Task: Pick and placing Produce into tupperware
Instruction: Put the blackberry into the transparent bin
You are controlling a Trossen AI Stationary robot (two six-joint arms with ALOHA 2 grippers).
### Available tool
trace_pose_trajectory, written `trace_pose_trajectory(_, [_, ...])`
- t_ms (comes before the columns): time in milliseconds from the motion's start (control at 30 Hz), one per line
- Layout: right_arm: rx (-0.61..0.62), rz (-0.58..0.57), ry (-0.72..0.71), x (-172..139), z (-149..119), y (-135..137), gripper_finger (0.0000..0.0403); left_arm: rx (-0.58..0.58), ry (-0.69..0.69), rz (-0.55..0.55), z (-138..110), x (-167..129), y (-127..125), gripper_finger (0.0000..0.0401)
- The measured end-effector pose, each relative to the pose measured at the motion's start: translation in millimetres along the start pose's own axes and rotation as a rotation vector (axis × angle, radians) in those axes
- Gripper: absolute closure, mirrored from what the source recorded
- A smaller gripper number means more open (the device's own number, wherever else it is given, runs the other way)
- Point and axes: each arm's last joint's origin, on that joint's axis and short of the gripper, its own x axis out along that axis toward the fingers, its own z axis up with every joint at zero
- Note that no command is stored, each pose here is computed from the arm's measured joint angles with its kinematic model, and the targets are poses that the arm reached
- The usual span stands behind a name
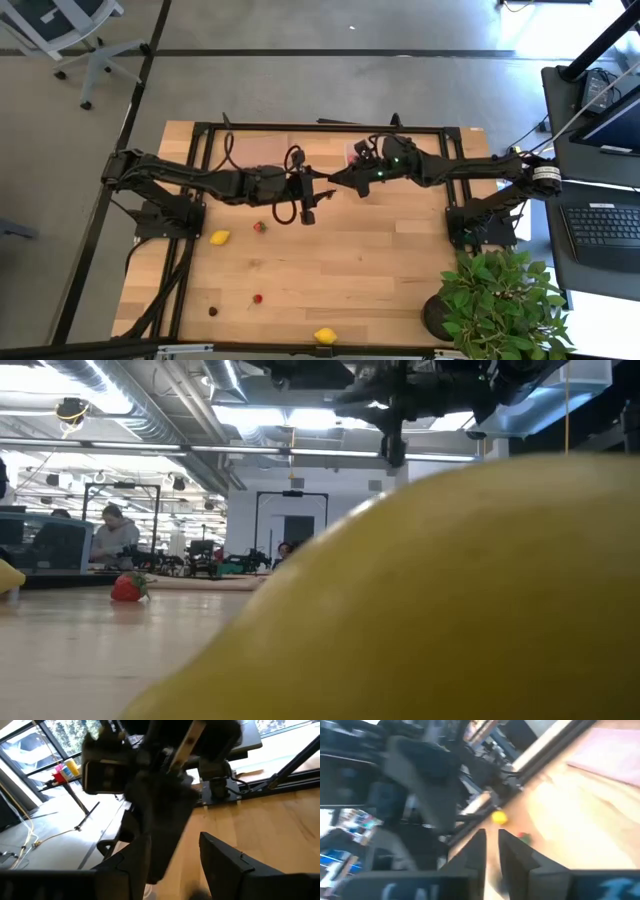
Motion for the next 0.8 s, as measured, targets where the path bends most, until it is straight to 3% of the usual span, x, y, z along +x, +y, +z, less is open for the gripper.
trace_pose_trajectory(167, [-0.052, -0.098, 0.023, -5.4, 3.9, -16.5, 0.0399, -0.008, 0.001, 0.007, 0.8, -1.6, 0.9, 0.0245])
trace_pose_trajectory(500, [-0.043, -0.325, 0.131, -20.6, 3.2, -49.4, 0.0377, -0.092, 0.147, -0.001, -13.9, -2.1, -1.1, 0.0251])
trace_pose_trajectory(800, [-0.032, -0.348, 0.16, -22.1, 0.7, -51.9, 0.0376, -0.108, 0.192, -0.007, -18.4, -2.9, -2.2, 0.0233])
